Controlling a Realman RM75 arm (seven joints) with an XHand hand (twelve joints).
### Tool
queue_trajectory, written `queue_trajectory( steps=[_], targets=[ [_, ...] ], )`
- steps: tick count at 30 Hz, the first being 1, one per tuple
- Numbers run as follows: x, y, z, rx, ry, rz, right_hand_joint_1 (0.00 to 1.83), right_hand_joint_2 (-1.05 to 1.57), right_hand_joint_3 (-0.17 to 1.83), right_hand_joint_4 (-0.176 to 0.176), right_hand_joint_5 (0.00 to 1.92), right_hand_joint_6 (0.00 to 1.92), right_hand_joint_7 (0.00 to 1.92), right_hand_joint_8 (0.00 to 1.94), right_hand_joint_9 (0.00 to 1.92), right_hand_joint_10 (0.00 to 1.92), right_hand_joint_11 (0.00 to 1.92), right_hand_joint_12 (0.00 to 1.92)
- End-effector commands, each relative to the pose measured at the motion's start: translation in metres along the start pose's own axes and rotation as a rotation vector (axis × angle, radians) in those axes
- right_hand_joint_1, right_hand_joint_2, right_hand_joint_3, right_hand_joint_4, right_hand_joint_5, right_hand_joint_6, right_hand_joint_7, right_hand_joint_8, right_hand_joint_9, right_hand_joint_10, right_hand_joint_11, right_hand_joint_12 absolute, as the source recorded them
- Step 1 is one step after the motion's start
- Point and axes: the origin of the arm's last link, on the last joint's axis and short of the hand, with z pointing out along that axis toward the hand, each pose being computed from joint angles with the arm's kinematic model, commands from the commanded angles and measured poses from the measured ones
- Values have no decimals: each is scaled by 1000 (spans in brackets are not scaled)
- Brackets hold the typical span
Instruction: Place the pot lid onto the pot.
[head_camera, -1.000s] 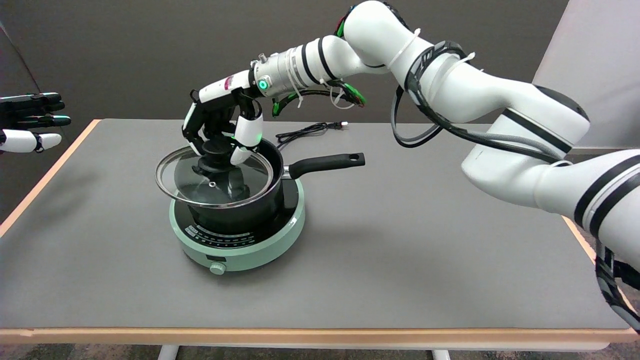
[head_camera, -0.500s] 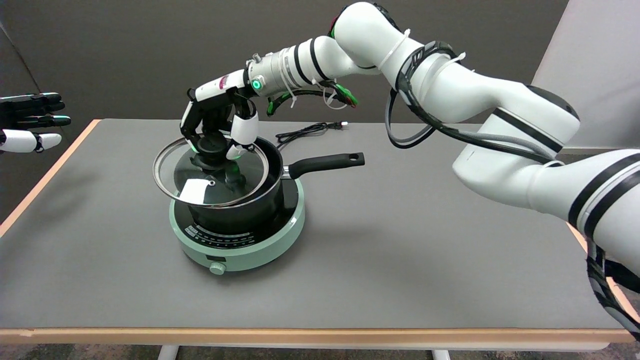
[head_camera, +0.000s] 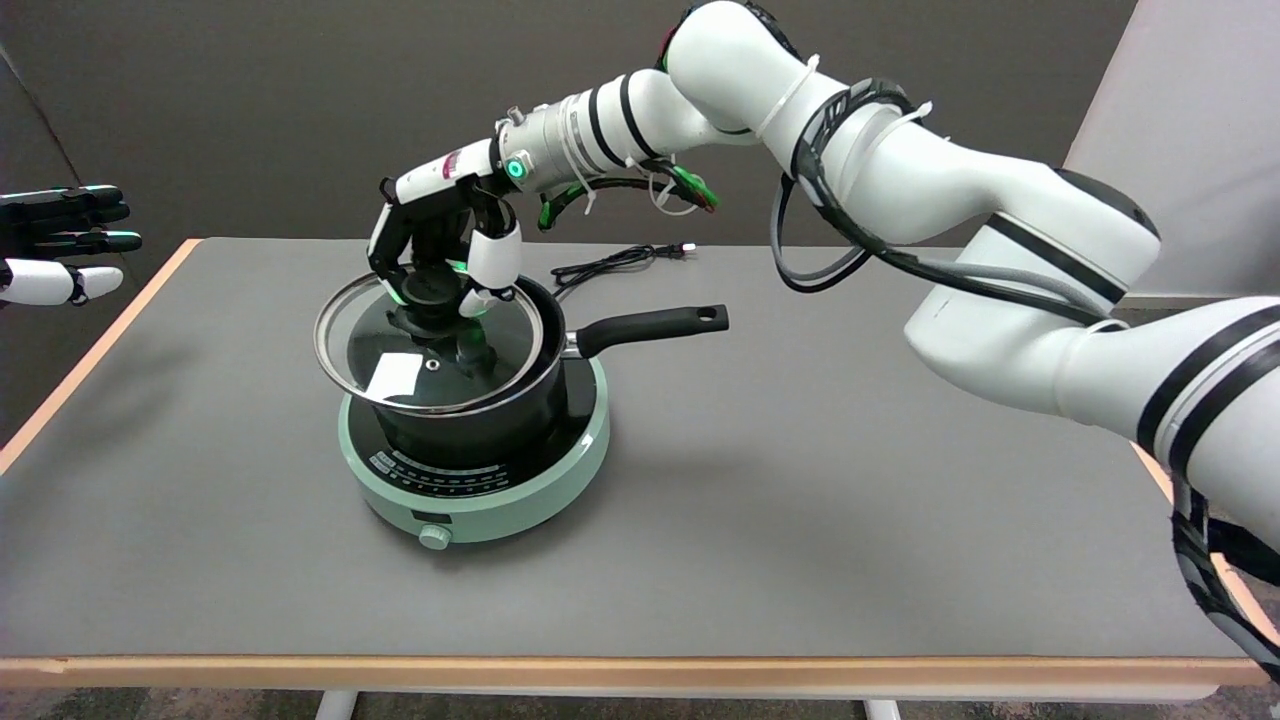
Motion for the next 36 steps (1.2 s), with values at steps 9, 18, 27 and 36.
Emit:
queue_trajectory(
  steps=[9,18,27,36],
  targets=[
    [2,9,-18,-36,-35,-63,1374,767,721,176,710,1181,964,1254,866,1871,730,1519],
    [3,9,-19,-53,-41,-98,1374,766,725,176,708,1188,962,1258,867,1873,736,1513],
    [0,9,-17,-52,-49,-94,1374,765,724,176,710,1183,965,1254,869,1870,738,1512],
    [0,6,-16,-36,-53,-88,1367,814,647,176,698,1197,939,1256,861,1879,733,1551]
  ],
)
